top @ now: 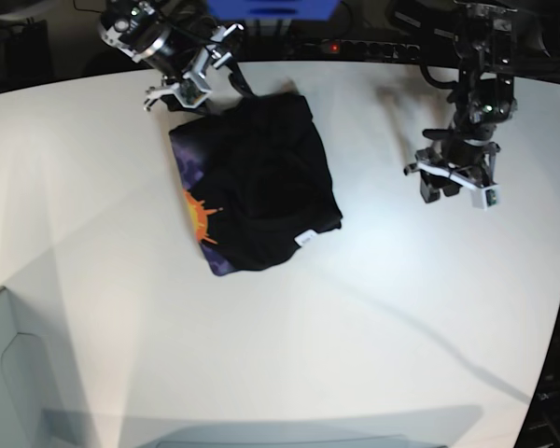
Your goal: Fold the T-shirt properly
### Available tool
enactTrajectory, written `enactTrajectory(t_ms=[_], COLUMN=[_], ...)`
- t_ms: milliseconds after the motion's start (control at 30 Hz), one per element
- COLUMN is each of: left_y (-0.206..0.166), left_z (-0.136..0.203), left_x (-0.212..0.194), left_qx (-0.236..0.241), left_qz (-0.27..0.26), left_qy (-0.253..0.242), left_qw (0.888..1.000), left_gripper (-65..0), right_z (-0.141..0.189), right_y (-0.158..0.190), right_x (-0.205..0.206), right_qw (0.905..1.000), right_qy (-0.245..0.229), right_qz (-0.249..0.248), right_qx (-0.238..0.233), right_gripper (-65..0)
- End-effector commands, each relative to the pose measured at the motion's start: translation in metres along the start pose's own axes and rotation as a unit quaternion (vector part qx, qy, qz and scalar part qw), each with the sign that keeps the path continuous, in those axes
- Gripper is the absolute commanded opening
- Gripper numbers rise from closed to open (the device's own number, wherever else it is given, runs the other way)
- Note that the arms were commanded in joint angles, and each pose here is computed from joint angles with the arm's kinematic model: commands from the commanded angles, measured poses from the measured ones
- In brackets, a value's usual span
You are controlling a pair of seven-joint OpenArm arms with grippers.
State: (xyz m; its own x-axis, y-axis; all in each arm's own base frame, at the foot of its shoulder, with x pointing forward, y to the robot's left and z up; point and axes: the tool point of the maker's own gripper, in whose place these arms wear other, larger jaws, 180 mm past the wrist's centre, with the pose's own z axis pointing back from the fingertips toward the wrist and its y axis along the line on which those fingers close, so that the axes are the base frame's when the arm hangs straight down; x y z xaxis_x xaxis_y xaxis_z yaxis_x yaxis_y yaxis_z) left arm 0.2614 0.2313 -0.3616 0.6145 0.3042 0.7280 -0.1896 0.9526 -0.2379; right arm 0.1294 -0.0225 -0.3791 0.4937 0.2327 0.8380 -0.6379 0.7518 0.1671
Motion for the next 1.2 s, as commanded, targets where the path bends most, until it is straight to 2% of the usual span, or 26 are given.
enactTrajectory(t_ms=[0, 133, 367, 833, 933, 1100, 1133, 1167], left_y=[-0.002, -0.002, 0.000, 0.017, 0.015, 0.010, 0.010, 0.010], left_z=[0.003, 0.003, 0.004, 0.010, 0.012, 0.015, 0.015, 0.015], left_x=[0.015, 0.013, 0.012, 0.013, 0.014, 0.020, 0.020, 0.020], left_qx=[-0.005, -0.004, -0.002, 0.018, 0.017, 0.011, 0.010, 0.011], left_qz=[-0.010, -0.011, -0.011, -0.003, -0.007, -0.011, -0.010, -0.011], left_qy=[-0.023, -0.021, -0.020, -0.023, -0.026, -0.034, -0.034, -0.034], left_qw=[1.000, 1.000, 1.000, 1.000, 1.000, 0.999, 0.999, 0.999], left_gripper=[-40.7, -40.7, -40.7, -40.7, -40.7, -40.7, -40.7, -40.7], right_z=[-0.004, -0.014, -0.024, -0.043, -0.044, -0.047, -0.047, -0.047], right_y=[0.003, 0.008, 0.012, -0.003, -0.003, -0.007, -0.007, -0.008], right_x=[0.010, -0.005, -0.002, -0.012, -0.012, -0.008, -0.008, -0.007], right_qw=[0.9997, 0.9996, 0.9993, 0.9993, 0.9993, 0.9994, 0.9994, 0.9995], right_qy=[-0.024, -0.008, -0.011, 0.000, 0.000, -0.005, -0.005, -0.006], right_qz=[-0.004, -0.018, -0.020, -0.025, -0.025, -0.021, -0.021, -0.020], right_qx=[0.007, 0.020, 0.029, 0.028, 0.028, 0.027, 0.026, 0.025], right_gripper=[-30.8, -30.7, -31.0, -32.1, -39.3, -62.1, -65.0, -65.0])
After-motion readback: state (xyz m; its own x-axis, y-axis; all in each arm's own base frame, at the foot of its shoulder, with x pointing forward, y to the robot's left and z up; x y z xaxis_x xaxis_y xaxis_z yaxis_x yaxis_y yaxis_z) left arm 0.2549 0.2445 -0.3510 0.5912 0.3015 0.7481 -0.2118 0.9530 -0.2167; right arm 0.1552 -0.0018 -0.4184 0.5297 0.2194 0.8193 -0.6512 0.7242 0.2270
